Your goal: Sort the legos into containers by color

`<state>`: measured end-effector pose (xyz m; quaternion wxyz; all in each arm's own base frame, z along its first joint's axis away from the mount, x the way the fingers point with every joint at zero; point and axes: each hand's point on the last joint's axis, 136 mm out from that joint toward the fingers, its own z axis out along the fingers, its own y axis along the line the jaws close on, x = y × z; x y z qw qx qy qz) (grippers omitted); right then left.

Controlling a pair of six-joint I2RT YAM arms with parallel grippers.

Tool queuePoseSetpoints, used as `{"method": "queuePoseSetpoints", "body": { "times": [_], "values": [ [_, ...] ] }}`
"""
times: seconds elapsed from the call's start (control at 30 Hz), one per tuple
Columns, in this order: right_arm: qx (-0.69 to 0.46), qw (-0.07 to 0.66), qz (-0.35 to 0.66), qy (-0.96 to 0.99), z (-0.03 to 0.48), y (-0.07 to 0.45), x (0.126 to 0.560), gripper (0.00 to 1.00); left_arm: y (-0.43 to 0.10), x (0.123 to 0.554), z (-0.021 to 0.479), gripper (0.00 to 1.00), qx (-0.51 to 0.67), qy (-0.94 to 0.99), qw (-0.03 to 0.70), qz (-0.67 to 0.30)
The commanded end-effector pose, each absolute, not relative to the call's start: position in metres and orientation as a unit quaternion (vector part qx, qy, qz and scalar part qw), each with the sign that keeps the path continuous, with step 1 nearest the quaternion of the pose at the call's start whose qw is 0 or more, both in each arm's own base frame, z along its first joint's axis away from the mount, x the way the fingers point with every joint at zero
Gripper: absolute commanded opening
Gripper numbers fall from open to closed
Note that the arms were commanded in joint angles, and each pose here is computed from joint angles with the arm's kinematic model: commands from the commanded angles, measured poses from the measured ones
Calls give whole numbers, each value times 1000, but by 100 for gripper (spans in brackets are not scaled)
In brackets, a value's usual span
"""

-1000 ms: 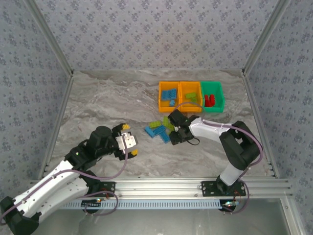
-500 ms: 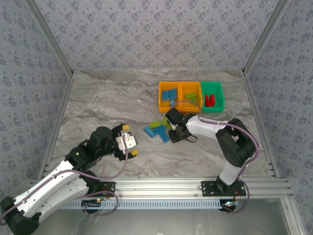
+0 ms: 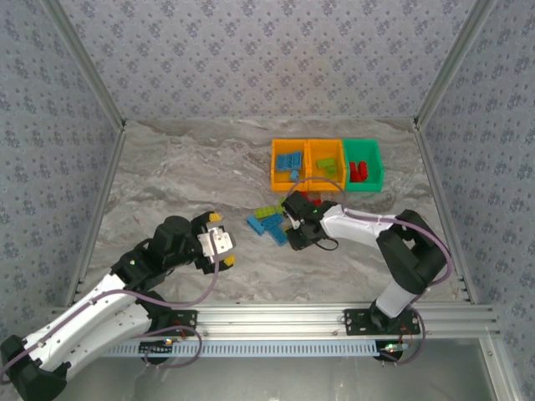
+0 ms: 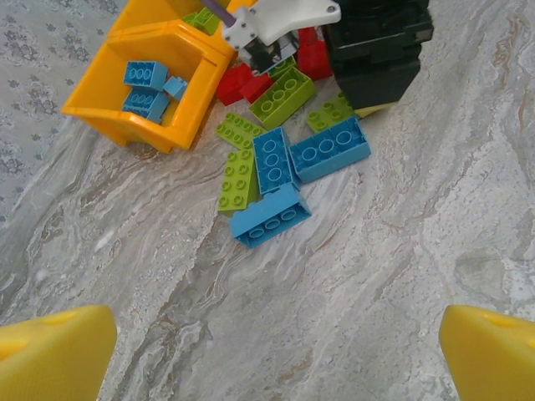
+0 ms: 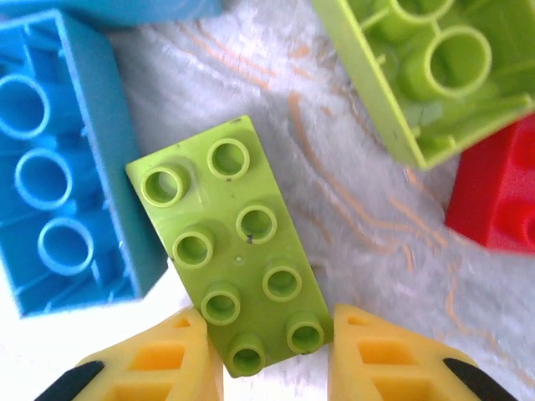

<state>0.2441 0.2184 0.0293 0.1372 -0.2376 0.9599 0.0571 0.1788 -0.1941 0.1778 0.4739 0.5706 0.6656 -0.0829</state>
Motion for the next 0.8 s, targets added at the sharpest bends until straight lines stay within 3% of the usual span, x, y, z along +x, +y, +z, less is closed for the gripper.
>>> {"method": "queuePoseSetpoints", "body": {
  "times": [0.0,0.13,0.3,0.5,0.77],
  "values": [
    [-203,165,77,962,63,212,242,27,-192,178,179,99,573,663,476,-78],
    [-144,256,81,952,119,193,278,28,-192,178,180,99,573,661,477,-79],
    [-45,354,75,931,173,151,365,27,-192,179,181,99,572,662,478,-78],
    [9,336,79,938,158,128,455,29,-188,180,183,99,568,660,486,-68],
    [32,310,68,948,154,125,492,46,-184,182,184,99,563,659,496,-55]
  ]
}}
